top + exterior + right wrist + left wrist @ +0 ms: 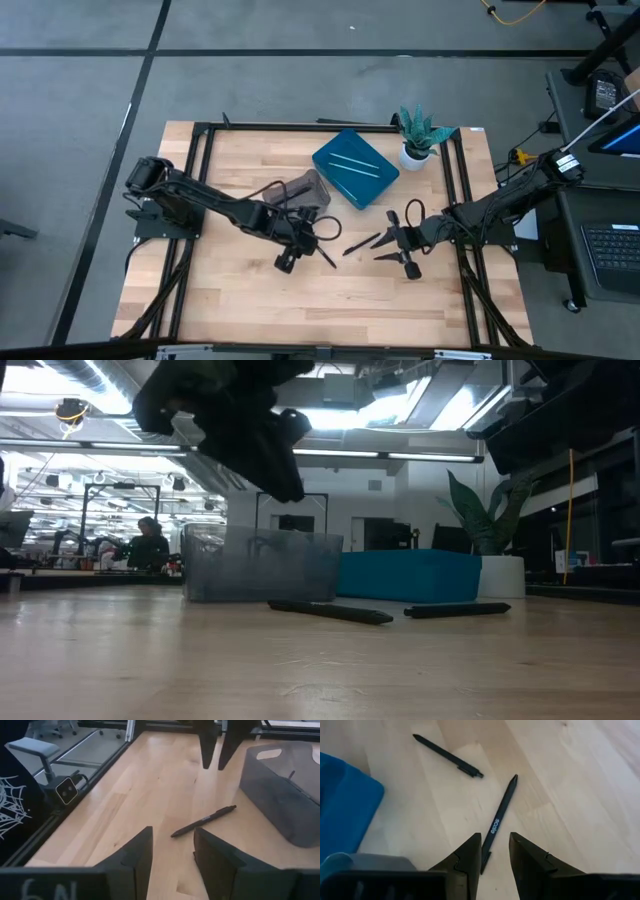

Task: Sort pens & pencils
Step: Put the black pen into the black bin

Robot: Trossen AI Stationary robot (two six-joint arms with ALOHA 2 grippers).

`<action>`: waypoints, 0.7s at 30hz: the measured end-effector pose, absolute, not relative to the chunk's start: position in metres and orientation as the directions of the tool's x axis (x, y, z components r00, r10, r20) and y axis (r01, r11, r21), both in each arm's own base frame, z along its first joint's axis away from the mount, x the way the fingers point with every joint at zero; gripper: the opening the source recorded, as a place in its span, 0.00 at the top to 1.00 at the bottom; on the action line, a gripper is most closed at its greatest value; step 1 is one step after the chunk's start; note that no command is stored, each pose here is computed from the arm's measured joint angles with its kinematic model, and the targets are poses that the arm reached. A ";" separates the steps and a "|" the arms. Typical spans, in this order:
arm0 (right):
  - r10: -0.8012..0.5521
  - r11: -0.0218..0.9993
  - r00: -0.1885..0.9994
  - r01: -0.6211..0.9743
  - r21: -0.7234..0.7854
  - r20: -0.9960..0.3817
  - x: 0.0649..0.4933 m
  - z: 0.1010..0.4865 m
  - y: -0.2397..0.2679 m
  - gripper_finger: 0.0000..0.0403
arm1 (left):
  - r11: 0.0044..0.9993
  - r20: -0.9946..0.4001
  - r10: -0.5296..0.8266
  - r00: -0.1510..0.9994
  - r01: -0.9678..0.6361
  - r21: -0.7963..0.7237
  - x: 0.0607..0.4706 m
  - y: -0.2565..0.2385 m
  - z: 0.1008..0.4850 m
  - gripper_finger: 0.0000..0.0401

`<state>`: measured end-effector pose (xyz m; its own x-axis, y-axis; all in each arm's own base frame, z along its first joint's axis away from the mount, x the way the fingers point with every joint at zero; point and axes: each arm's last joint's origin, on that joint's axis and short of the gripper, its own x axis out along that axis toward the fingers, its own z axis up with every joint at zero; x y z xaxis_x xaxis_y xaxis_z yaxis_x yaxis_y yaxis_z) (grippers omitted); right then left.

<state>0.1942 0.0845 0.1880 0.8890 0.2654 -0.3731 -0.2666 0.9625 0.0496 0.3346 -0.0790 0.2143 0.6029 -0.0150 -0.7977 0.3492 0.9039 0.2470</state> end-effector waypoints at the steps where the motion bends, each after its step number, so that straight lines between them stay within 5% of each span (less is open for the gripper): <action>1: 0.265 0.963 0.889 -0.266 0.049 -0.373 0.194 0.188 0.085 0.64 | 0.904 -0.800 -0.011 0.600 0.347 0.248 0.335 -0.078 0.214 0.77; 14: 0.264 0.963 0.889 -0.266 0.047 -0.375 0.194 0.188 0.084 0.64 | 0.881 -0.807 0.006 0.590 0.378 0.283 0.354 -0.081 0.212 0.77; 21: 0.275 0.960 0.881 -0.276 0.054 -0.385 0.194 0.187 0.085 0.64 | 0.859 -0.872 0.040 0.488 0.429 0.279 0.372 -0.085 0.202 0.77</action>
<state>0.1938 0.0846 0.1868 0.8810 0.2750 -0.3850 -0.2759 0.9597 0.0542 0.3724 -0.0850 0.2025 0.4881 0.0397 -0.8719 0.4288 0.8592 0.2792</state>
